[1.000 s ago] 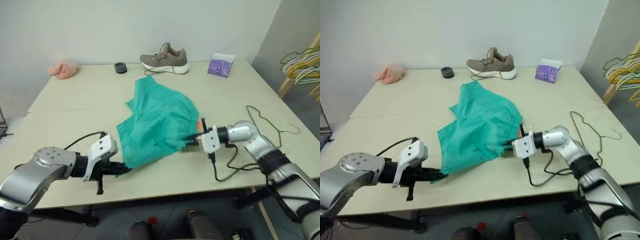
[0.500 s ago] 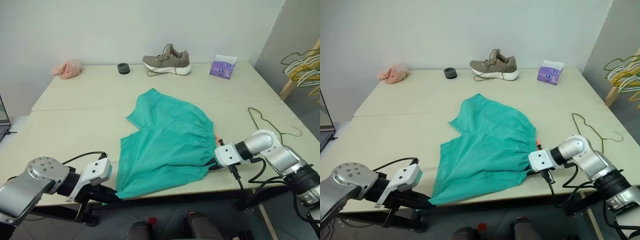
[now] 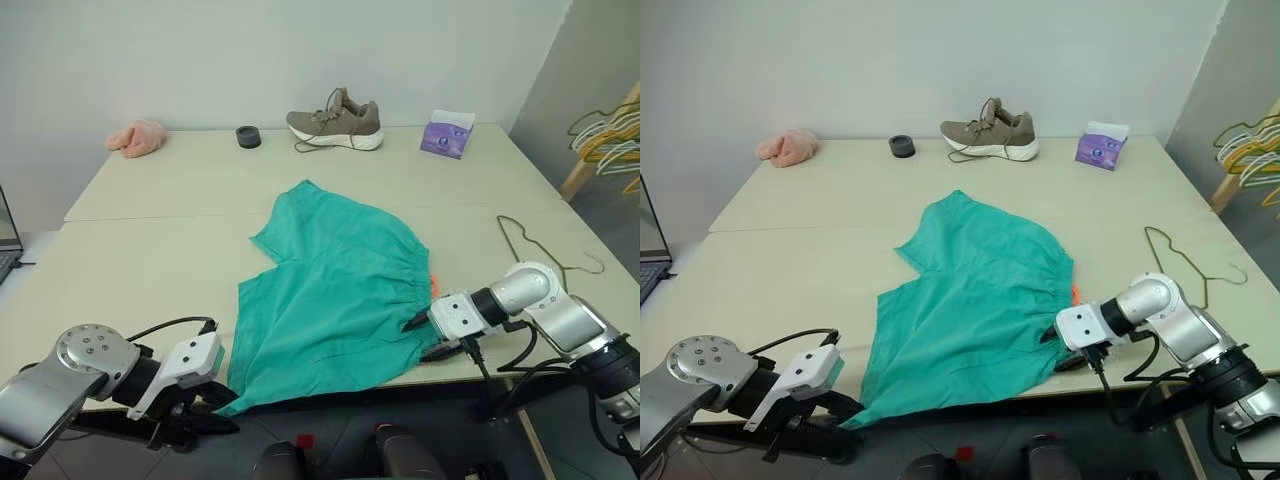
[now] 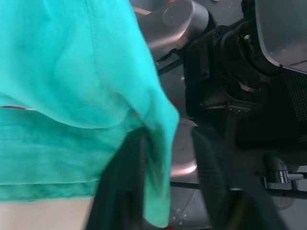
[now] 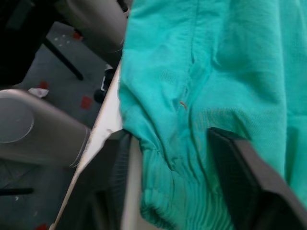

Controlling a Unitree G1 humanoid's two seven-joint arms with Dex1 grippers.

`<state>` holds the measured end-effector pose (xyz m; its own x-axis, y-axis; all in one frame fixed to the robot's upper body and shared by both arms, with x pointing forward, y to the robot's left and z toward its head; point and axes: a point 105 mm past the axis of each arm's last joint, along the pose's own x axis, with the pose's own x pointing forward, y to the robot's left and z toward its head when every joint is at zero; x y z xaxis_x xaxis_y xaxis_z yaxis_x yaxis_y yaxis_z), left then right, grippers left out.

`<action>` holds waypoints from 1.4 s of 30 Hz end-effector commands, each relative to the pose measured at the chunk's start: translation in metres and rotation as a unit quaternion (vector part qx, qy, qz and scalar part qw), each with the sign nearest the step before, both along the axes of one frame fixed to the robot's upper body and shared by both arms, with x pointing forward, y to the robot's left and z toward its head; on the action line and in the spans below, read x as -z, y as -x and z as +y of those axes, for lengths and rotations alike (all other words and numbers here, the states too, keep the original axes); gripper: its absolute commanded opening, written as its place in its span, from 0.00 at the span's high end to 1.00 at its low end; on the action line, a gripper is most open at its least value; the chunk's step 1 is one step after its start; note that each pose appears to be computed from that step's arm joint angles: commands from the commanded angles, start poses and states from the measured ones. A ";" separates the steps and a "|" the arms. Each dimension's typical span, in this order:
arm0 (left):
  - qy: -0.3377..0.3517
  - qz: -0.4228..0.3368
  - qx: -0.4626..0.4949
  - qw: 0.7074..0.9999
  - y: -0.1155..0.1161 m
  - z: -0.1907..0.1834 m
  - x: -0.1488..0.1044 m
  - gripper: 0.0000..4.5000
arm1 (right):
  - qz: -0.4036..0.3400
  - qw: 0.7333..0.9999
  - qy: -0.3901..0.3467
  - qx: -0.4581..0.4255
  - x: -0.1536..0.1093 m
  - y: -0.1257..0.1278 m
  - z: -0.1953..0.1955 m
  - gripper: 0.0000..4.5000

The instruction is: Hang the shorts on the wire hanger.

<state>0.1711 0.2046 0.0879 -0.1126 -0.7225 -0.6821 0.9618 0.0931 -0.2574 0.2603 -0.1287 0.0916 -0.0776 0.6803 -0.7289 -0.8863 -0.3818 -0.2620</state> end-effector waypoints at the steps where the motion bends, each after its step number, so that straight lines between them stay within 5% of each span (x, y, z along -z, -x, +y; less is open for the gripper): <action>1: 0.018 -0.019 0.001 1.000 -0.002 -0.001 -0.010 0.39 | -0.001 1.000 -0.025 -0.008 -0.024 0.007 0.001 0.12; 3: 0.041 -0.031 -0.006 0.999 -0.004 -0.005 -0.020 0.25 | 0.022 0.998 -0.055 0.006 -0.037 0.013 0.004 0.00; 6: 0.099 -0.060 -0.033 0.993 -0.014 -0.013 -0.043 0.05 | 0.079 0.988 -0.120 0.055 -0.057 0.018 0.008 0.00; 10: 0.136 -0.057 -0.033 0.989 -0.014 -0.019 -0.064 0.05 | 0.112 0.970 -0.180 0.121 -0.068 0.012 0.007 0.00; 16: 0.072 -0.097 -0.008 0.993 -0.021 -0.014 -0.066 0.05 | 0.125 0.947 -0.235 0.178 -0.080 0.008 0.006 0.00; 24: 0.173 -0.124 -0.012 0.977 -0.033 -0.046 -0.094 0.02 | 0.094 0.908 -0.306 0.270 -0.092 -0.011 -0.006 0.00; 27: 0.223 -0.139 -0.038 0.964 -0.044 -0.060 -0.102 0.02 | 0.030 0.877 -0.326 0.352 -0.092 -0.037 -0.024 0.00; 30: 0.272 -0.182 -0.064 0.943 -0.061 -0.081 -0.112 0.02 | -0.053 0.809 -0.335 0.480 -0.086 -0.073 -0.063 0.00; 34: 0.273 -0.274 -0.115 0.915 -0.095 -0.092 -0.118 0.02 | -0.126 0.732 -0.316 0.591 -0.071 -0.091 -0.108 0.00; 39: 0.238 -0.308 -0.115 0.914 -0.109 -0.089 -0.107 0.02 | -0.158 0.719 -0.276 0.617 -0.053 -0.086 -0.121 0.00; 42: 0.224 -0.305 -0.080 0.922 -0.102 -0.090 -0.100 0.02 | -0.167 0.667 -0.288 0.666 -0.051 -0.087 -0.141 0.00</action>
